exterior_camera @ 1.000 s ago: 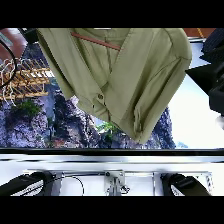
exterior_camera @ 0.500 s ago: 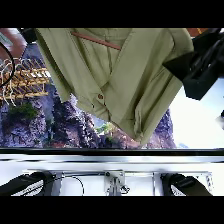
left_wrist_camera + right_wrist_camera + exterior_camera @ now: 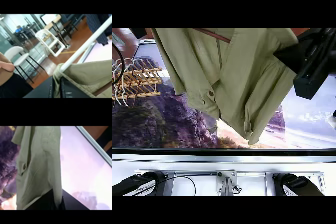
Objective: Fold the shirts.
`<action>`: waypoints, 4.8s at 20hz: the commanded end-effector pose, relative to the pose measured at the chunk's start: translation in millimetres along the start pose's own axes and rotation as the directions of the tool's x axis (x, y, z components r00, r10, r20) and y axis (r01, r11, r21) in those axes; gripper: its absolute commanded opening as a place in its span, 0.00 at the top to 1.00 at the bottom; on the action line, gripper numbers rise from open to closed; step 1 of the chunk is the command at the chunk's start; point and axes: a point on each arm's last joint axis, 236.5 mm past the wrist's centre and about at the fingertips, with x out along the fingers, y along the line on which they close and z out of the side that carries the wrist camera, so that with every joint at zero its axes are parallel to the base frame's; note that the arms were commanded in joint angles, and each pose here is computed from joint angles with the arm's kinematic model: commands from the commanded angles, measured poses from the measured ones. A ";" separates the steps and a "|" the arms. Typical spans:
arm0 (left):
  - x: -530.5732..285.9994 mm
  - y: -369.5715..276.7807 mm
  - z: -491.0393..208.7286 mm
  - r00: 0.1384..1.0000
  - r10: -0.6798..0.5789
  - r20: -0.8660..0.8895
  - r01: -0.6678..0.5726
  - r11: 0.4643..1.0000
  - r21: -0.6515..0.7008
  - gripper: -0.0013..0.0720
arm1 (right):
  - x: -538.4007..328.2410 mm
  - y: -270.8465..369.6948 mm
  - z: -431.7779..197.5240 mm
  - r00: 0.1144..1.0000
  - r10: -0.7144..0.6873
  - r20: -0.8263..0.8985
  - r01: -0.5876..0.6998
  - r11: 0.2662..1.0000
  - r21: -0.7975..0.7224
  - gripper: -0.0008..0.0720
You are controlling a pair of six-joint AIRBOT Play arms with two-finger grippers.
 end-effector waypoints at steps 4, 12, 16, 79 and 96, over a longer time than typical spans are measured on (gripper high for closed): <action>3.6 24.9 -11.1 0.995 0.098 -0.016 -0.097 0.995 0.010 0.71 | -18.8 9.9 9.5 0.999 0.007 0.043 -0.006 1.000 -0.008 0.89; 0.7 36.0 -4.9 0.989 0.147 -0.001 -0.147 0.989 0.013 0.66 | -19.7 0.8 7.4 0.999 -0.034 0.034 0.033 0.999 0.035 0.89; -1.1 36.4 -1.8 0.989 0.150 0.004 -0.150 0.989 0.015 0.66 | -20.8 -10.0 16.4 0.994 -0.079 0.072 0.075 0.995 0.064 0.89; 52.7 29.0 -8.2 0.939 0.343 -0.029 -0.316 0.826 -0.466 0.90 | -58.3 -42.0 109.4 0.855 -0.225 0.467 0.213 0.974 0.079 0.89; 58.7 -97.3 35.6 0.998 -0.019 -0.062 -0.006 0.926 -0.378 0.90 | -28.4 -65.1 106.7 0.853 -0.264 0.451 0.232 0.965 0.124 0.89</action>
